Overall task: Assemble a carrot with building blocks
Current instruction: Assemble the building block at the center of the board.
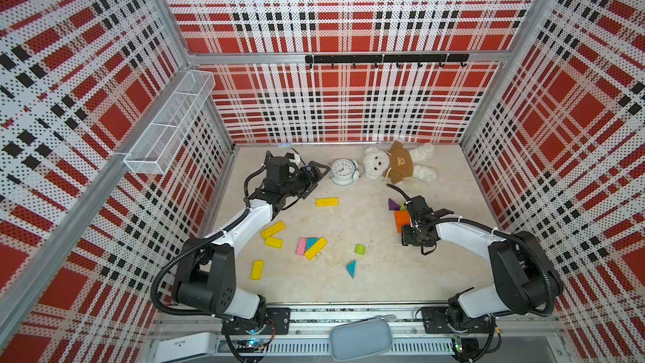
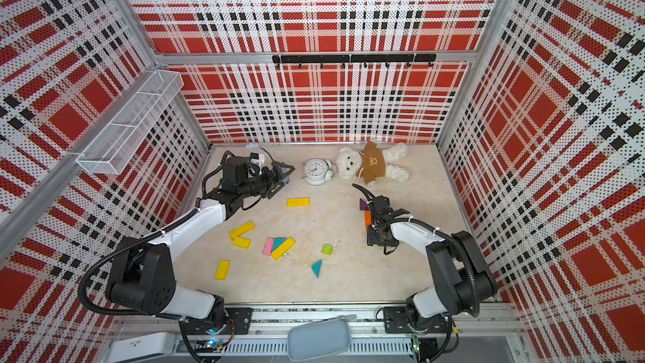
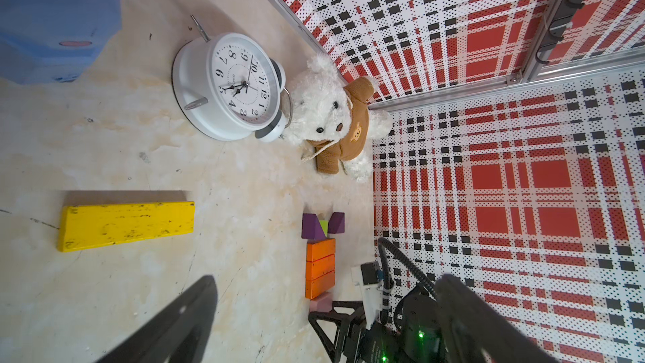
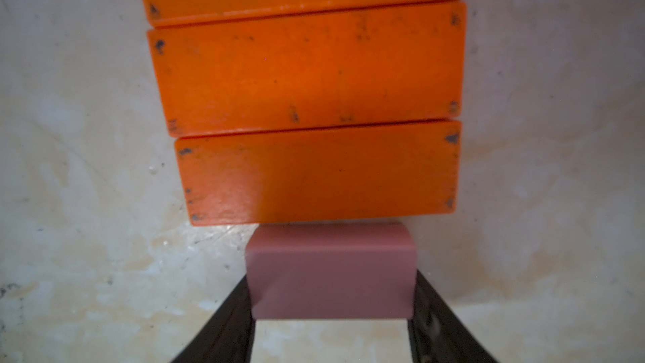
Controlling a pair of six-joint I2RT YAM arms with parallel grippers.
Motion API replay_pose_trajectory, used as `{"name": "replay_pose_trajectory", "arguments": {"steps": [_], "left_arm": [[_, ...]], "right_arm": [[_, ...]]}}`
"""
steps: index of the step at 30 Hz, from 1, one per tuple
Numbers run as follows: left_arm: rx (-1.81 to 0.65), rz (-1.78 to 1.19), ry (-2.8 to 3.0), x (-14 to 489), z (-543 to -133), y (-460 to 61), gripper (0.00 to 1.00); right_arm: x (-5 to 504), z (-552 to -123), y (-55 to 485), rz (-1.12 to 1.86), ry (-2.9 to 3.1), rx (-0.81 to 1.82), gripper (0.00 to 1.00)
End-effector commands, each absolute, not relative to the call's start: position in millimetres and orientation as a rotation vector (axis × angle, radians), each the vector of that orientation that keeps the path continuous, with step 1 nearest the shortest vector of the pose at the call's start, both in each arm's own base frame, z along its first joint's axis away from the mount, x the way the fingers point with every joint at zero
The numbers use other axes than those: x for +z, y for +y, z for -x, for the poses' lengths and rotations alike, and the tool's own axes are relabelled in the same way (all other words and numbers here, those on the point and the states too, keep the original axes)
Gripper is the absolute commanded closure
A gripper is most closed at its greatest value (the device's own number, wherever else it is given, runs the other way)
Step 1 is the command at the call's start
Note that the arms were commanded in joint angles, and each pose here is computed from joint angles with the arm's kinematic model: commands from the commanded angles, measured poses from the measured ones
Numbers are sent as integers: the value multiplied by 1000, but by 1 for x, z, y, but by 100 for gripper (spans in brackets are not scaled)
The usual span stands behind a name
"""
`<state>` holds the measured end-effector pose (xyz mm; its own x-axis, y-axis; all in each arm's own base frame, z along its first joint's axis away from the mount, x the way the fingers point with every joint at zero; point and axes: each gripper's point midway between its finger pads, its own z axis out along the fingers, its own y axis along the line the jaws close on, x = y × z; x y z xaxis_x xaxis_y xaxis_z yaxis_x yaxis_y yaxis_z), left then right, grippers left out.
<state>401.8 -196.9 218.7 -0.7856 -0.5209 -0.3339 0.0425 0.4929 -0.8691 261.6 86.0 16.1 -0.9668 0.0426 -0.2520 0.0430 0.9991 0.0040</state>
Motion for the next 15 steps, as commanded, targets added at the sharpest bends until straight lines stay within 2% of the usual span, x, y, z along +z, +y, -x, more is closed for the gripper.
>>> {"name": "replay_pose_trajectory", "arguments": {"steps": [1,15], "left_arm": [[-1291,368,2158,220,-403,-200,1],[-1294,365,2160,219,-403,-201,1]], "right_arm": [[17,-267,86,-49,2881,-17,39],[16,-270,85,-56,2878,-31,39]]}}
